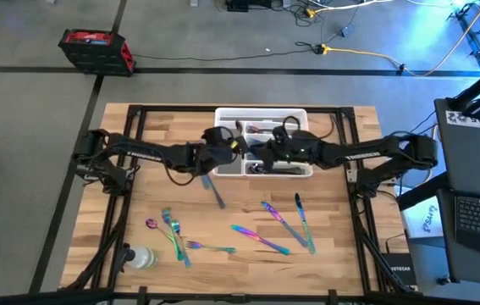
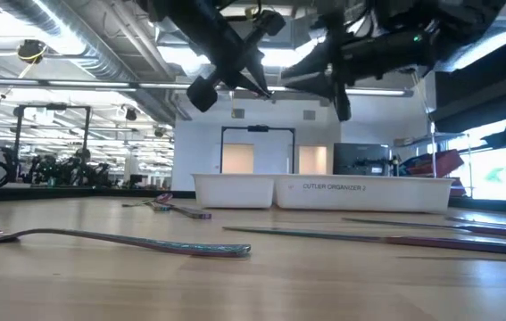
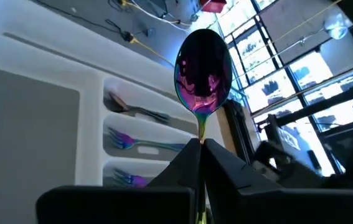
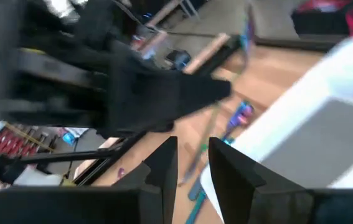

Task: Sort silverware
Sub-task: Put the blue spoon into the tray organizer

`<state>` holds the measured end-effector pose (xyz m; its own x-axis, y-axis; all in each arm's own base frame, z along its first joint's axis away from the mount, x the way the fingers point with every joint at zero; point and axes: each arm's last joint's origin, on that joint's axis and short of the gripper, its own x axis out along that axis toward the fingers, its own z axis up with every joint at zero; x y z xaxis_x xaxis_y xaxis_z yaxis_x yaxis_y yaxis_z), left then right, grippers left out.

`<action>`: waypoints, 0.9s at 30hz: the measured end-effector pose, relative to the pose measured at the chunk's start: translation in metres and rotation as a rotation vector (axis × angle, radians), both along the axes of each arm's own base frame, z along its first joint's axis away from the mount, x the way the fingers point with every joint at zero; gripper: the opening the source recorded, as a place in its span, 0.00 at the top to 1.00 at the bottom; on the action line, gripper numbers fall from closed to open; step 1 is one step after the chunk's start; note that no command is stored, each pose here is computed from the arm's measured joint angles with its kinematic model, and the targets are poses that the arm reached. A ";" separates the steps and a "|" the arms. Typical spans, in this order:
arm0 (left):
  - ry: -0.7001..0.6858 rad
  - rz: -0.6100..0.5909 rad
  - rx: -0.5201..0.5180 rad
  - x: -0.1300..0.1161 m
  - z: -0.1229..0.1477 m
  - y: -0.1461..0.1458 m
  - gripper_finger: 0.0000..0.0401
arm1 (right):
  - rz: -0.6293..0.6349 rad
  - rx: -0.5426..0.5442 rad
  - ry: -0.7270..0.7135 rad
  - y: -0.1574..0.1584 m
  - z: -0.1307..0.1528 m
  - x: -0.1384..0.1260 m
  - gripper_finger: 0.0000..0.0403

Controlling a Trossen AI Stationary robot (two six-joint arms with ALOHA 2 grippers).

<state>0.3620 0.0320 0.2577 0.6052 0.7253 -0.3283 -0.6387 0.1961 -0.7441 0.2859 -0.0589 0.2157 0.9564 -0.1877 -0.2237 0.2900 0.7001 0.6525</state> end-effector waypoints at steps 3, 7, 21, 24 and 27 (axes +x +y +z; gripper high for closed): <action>0.001 -0.052 0.010 0.002 0.003 0.007 1.00 | -0.024 0.031 0.021 -0.007 -0.005 0.006 0.82; 0.027 -0.086 0.003 0.002 0.001 0.013 1.00 | -0.032 0.029 0.019 -0.011 -0.008 0.011 0.82; 0.040 -0.134 0.005 0.002 0.002 0.021 1.00 | -0.077 0.068 -0.012 -0.012 -0.006 0.012 0.82; 0.041 -0.135 0.005 0.002 0.002 0.021 1.00 | -0.090 0.089 -0.016 -0.012 -0.006 0.012 0.82; 0.042 -0.135 0.006 0.002 0.002 0.021 1.00 | -0.092 0.099 -0.018 -0.012 -0.006 0.012 0.82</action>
